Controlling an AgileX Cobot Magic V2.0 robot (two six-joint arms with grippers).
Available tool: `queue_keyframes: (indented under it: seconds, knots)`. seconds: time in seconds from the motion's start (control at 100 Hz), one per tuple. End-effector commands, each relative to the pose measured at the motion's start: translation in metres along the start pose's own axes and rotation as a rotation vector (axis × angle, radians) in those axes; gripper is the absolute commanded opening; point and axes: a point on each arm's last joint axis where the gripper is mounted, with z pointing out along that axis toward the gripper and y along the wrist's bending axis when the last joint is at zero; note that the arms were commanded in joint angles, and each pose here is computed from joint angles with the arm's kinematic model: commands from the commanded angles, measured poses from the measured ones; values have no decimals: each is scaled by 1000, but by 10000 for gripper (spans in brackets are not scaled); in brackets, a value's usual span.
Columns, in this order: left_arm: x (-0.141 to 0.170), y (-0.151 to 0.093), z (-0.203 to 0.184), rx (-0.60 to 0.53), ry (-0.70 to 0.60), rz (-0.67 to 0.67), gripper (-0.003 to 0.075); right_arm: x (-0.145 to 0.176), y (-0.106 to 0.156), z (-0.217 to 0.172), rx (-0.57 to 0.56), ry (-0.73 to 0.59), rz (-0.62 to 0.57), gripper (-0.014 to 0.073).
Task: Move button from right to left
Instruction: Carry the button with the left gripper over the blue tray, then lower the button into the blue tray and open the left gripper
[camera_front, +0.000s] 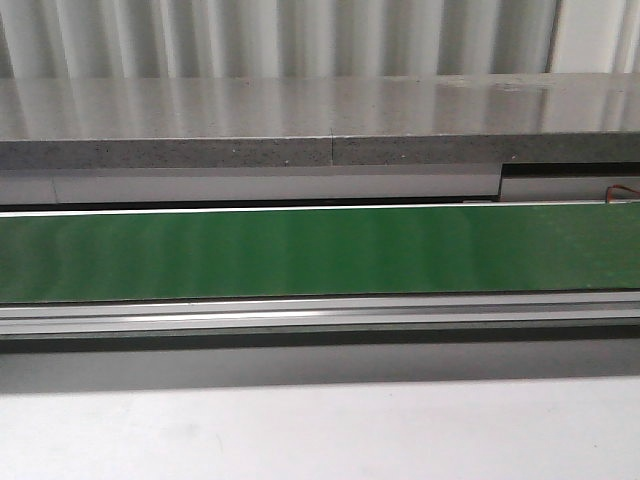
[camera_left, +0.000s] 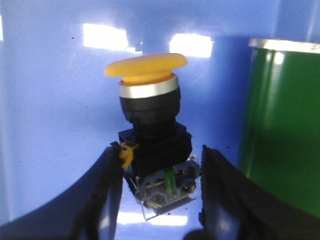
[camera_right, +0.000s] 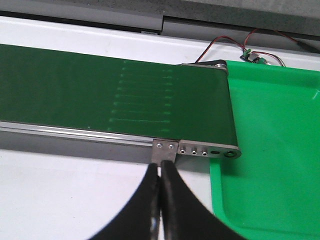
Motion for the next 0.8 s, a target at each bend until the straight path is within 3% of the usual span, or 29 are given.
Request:
queue_keyframes:
  seconds: [0.0,0.45,0.79]
  knots:
    - [4,4,-20,-40,-17,9,-20,-13,-1,-2,15,-78,-9,-66]
    - [-4,5,20,3,78,35,-12,-13,-1,-2,15,-78,-9,-66]
    - [-5,2,21,31,71,49,325,-13,-1,-2,15,-78,-9,-66]
